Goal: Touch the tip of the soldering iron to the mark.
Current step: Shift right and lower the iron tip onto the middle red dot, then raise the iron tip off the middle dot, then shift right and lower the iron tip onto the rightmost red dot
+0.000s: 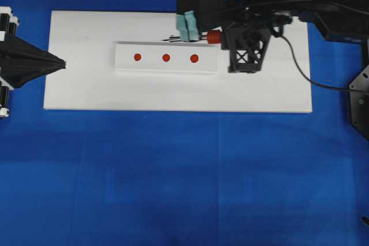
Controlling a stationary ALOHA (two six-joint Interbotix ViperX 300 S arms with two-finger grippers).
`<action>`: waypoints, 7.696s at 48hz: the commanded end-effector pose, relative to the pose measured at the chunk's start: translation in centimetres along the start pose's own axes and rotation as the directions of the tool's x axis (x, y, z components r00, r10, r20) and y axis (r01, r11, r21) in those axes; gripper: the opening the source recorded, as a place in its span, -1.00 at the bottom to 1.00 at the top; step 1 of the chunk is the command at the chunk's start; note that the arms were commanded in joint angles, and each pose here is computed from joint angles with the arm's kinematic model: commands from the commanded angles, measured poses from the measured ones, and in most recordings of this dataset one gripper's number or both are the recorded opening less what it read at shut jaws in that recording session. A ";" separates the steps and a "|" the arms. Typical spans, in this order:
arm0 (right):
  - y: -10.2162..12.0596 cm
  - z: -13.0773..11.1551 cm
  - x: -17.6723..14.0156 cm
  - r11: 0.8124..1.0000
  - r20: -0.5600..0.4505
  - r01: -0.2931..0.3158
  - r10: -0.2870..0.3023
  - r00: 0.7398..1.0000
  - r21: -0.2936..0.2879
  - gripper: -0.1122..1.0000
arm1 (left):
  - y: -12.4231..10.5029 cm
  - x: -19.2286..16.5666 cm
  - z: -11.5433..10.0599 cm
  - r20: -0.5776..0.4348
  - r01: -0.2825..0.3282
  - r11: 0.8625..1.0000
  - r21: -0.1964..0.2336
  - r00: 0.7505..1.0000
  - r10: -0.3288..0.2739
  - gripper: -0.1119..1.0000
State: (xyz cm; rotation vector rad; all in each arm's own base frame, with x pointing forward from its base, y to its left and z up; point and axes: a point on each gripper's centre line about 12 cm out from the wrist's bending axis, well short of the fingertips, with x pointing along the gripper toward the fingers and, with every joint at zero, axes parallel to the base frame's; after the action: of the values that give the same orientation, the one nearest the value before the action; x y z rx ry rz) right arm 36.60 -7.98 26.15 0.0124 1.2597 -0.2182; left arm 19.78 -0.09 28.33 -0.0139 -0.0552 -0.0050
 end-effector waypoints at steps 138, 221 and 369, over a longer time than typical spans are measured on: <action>0.9 -1.1 8.3 0.999 -0.046 -0.027 0.028 0.999 0.027 -0.68 | 0.0 0.1 0.0 0.002 0.001 1.000 0.000 1.000 -0.001 -0.79; -1.1 2.1 -1.9 0.999 0.060 0.040 -0.041 0.997 0.024 -0.68 | 0.0 0.0 0.2 0.009 0.002 1.000 -0.002 1.000 -0.002 -0.79; 0.3 -6.1 6.8 1.000 -0.085 -0.010 0.012 0.996 0.022 -0.68 | 0.0 0.0 -0.1 0.003 0.002 1.000 -0.002 1.000 -0.002 -0.79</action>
State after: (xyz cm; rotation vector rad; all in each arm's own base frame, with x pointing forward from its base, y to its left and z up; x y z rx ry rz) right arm 32.58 -7.92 17.15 0.0496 1.3664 -0.2233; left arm 19.63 -0.06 27.91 -0.0154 -0.0475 -0.0034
